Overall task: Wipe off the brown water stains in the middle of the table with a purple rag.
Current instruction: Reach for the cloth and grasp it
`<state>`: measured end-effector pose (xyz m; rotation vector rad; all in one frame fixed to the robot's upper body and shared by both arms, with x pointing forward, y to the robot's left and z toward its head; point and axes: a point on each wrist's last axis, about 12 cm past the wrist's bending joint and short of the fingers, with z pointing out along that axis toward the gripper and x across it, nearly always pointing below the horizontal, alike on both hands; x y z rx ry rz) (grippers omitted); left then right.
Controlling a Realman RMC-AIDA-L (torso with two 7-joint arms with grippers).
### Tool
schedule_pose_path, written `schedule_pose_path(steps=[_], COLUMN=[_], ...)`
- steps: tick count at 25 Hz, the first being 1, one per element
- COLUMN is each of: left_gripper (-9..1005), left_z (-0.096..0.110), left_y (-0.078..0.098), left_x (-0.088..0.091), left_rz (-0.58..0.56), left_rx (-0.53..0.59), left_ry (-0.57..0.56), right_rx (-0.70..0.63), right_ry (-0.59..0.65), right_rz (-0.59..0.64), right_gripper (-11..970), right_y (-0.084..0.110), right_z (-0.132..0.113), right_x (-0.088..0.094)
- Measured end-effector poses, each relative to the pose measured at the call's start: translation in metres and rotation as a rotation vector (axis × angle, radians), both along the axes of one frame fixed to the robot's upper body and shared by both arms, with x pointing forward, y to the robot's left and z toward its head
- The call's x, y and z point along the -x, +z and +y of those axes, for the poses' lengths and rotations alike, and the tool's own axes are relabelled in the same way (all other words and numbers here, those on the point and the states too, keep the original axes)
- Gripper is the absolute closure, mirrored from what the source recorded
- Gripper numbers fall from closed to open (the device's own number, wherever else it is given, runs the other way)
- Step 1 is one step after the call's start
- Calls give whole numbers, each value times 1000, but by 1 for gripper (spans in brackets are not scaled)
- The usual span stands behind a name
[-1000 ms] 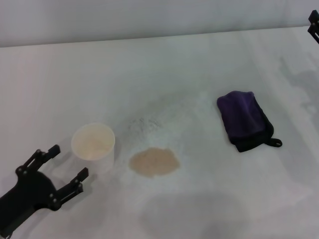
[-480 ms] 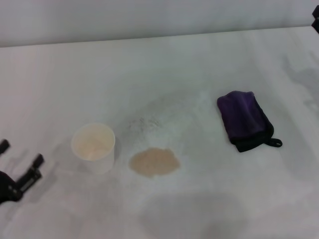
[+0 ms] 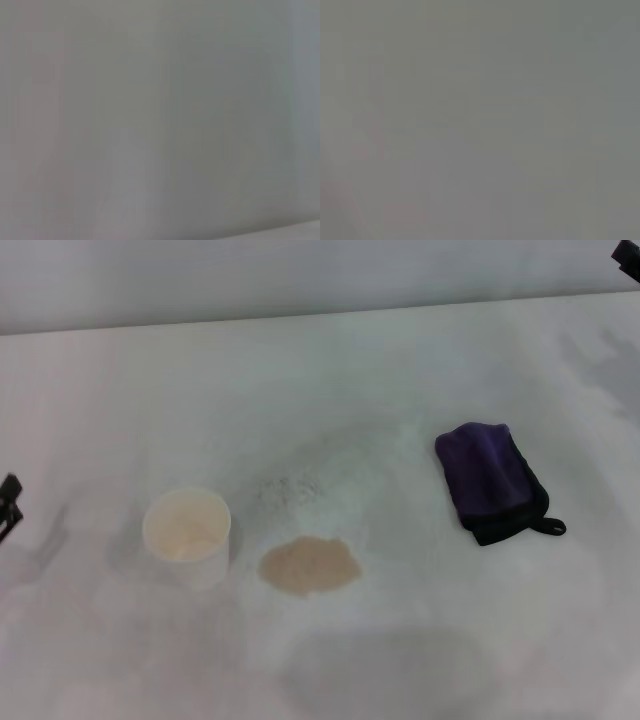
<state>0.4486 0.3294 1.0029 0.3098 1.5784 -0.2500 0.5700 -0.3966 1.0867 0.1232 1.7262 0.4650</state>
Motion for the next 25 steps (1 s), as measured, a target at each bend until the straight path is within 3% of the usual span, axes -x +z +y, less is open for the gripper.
schedule_pose_path(steps=[6, 11, 15, 20, 25], left_gripper=[132, 132, 132, 131, 132], left_z=[2, 7, 13, 15, 17], left_y=[7, 12, 17, 21, 23], left_x=[-16, -22, -26, -31, -34], left_rz=[-39, -74, -100, -115, -127], left_rx=[-31, -24, -6, 0, 2], left_ry=[28, 83, 135, 154, 172], right_rx=[10, 203, 360, 493, 536], right_ry=[149, 196, 229, 284, 333], right_rz=[217, 465, 633, 797, 852], right_gripper=[163, 170, 173, 175, 176], right_y=[41, 73, 95, 104, 100], right_z=[-7, 6, 33, 74, 113], right_x=[-13, -19, -21, -23, -28])
